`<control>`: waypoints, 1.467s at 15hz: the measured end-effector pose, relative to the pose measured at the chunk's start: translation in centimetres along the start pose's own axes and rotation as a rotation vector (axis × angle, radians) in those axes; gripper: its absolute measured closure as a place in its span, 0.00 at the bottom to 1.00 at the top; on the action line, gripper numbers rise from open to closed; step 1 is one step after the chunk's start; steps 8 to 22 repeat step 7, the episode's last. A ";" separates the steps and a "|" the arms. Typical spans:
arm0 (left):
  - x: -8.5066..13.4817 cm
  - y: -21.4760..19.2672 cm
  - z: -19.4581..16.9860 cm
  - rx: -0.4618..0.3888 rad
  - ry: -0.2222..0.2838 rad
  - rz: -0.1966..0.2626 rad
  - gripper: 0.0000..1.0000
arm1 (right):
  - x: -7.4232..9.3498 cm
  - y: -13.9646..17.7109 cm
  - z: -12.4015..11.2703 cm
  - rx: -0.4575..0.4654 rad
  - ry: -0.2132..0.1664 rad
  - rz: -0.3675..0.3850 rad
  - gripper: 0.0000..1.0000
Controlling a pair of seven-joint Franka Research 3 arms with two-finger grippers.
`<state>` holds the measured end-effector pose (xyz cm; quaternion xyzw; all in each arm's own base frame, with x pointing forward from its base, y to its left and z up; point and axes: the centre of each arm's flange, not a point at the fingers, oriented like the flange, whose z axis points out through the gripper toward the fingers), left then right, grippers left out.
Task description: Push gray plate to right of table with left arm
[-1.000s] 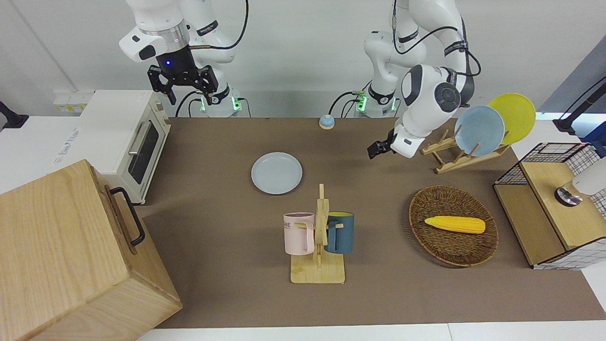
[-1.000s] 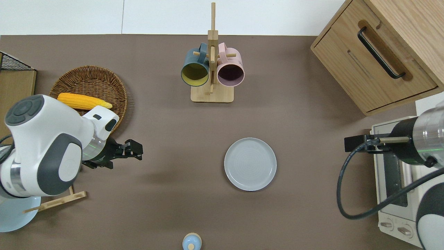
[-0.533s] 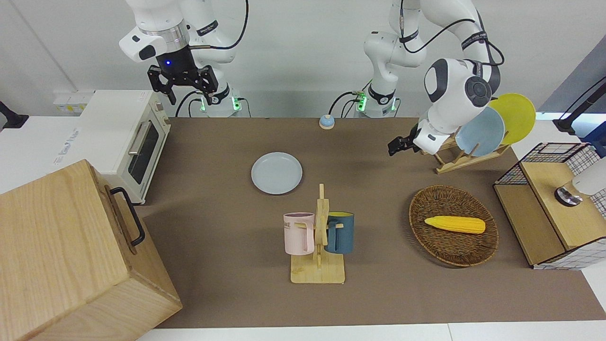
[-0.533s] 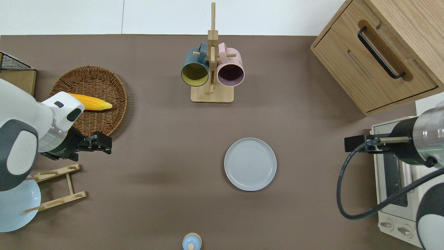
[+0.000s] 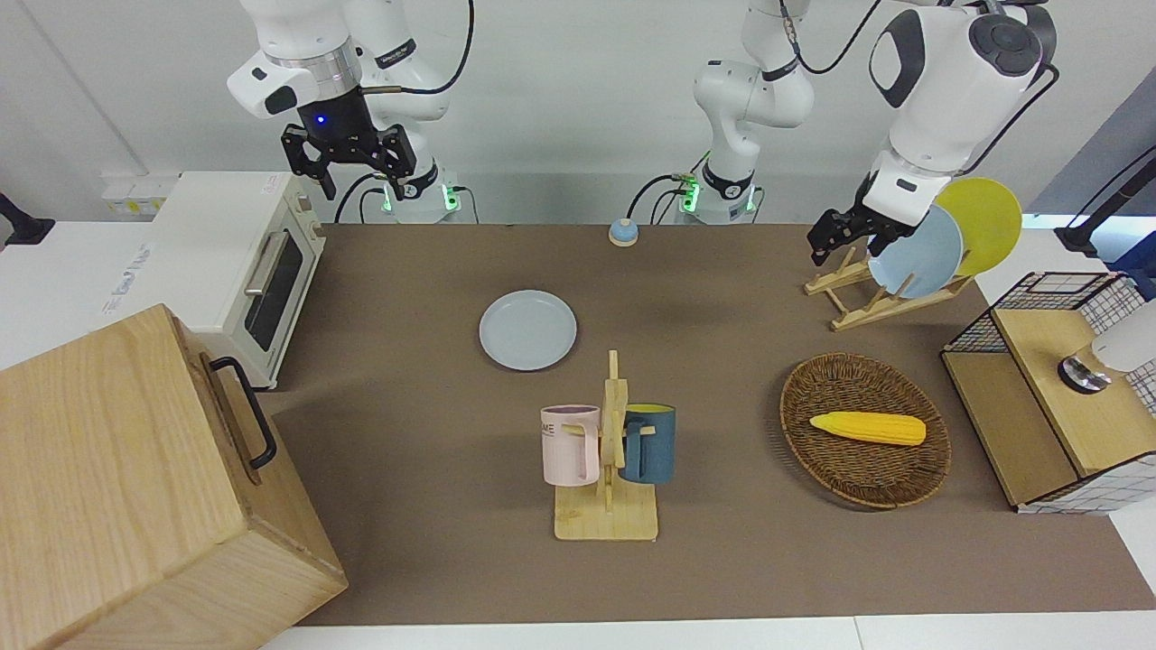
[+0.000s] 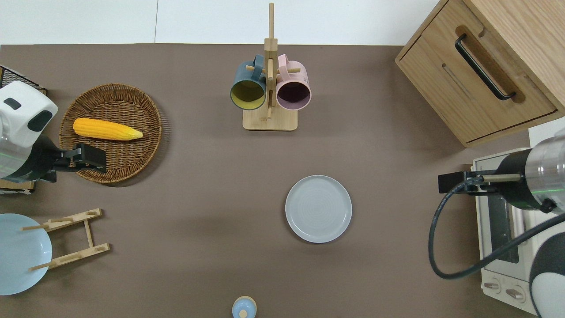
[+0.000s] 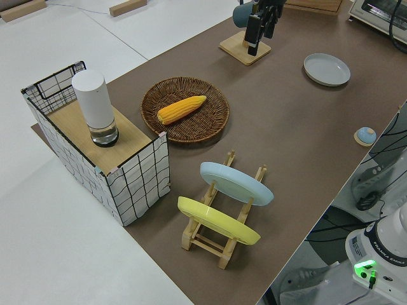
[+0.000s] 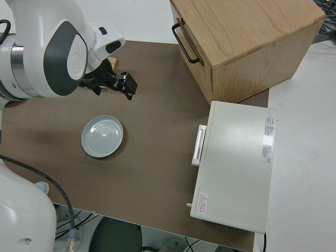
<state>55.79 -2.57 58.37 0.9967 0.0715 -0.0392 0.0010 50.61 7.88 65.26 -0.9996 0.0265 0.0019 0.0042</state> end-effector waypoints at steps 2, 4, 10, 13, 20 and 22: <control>0.1 0.0 -0.9 -0.003 0.018 -0.001 0.00 | 0.0 0.0 0.0 0.000 0.000 0.000 0.00; 0.0 0.0 -1.4 -0.004 0.026 0.000 0.00 | 0.0 0.0 0.0 0.000 0.000 0.000 0.00; 0.1 -0.4 -1.6 -0.006 0.030 -0.007 0.00 | 0.0 0.0 0.0 0.000 0.000 0.000 0.00; 0.1 -0.4 -1.6 -0.006 0.030 -0.007 0.00 | 0.0 0.0 0.0 0.000 0.000 0.000 0.00; 0.1 -0.4 -1.6 -0.006 0.030 -0.007 0.00 | 0.0 0.0 0.0 0.000 0.000 0.000 0.00; 0.1 -0.4 -1.6 -0.006 0.030 -0.007 0.00 | 0.0 0.0 0.0 0.000 0.000 0.000 0.00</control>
